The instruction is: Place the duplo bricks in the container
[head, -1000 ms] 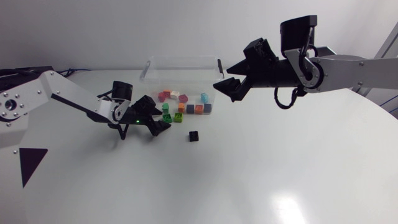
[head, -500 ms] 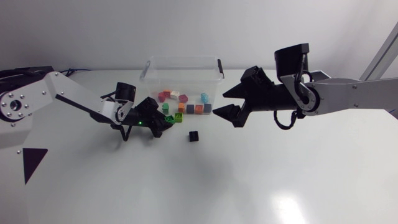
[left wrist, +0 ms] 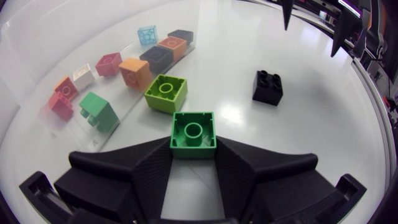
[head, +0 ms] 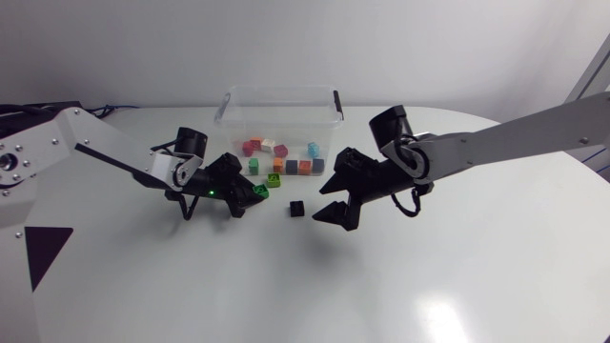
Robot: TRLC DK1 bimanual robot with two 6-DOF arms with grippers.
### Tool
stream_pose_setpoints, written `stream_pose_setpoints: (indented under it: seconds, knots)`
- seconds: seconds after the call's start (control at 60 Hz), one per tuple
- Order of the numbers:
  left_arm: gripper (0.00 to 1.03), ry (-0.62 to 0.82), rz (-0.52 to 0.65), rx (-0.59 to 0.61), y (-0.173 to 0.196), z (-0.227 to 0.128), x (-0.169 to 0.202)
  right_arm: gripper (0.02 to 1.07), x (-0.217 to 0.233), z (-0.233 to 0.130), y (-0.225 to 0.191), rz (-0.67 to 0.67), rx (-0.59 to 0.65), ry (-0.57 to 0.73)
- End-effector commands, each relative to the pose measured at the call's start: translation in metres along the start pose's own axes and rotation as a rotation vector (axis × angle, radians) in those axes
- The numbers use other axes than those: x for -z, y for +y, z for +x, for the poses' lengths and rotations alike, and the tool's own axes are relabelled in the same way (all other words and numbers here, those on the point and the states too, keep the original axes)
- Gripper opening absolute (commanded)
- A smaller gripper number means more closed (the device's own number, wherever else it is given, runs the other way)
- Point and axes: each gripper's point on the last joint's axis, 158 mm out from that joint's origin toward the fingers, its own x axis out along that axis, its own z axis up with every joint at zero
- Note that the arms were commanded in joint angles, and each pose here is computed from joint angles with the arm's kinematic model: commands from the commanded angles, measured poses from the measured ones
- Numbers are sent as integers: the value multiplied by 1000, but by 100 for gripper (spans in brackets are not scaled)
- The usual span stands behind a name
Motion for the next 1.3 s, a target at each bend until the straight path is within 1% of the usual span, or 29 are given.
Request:
stream_pose_setpoints:
  seconds: [0.0,0.133,0.417,0.617,0.75,0.833,1.133,1.283]
  knots:
    - [39,-3,34,20,-12,-13,-4,96,-3,14,-4,-59,-32,17]
    - [39,2,46,30,-22,-25,-9,96,-5,32,-11,-88,-56,58]
    - [39,47,46,74,-40,-45,-14,96,-2,58,-5,-154,-125,167]
    - [39,78,71,85,-51,-56,-18,96,7,72,-4,-187,-132,247]
    - [38,97,90,86,-58,-61,-20,95,12,78,-7,-203,-137,286]
    - [38,108,111,89,-65,-64,-22,93,11,79,-11,-209,-136,293]
    - [38,116,148,87,-78,-77,-28,93,8,82,-21,-219,-134,305]
    - [38,124,155,90,-83,-80,-28,93,19,87,-24,-208,-158,345]
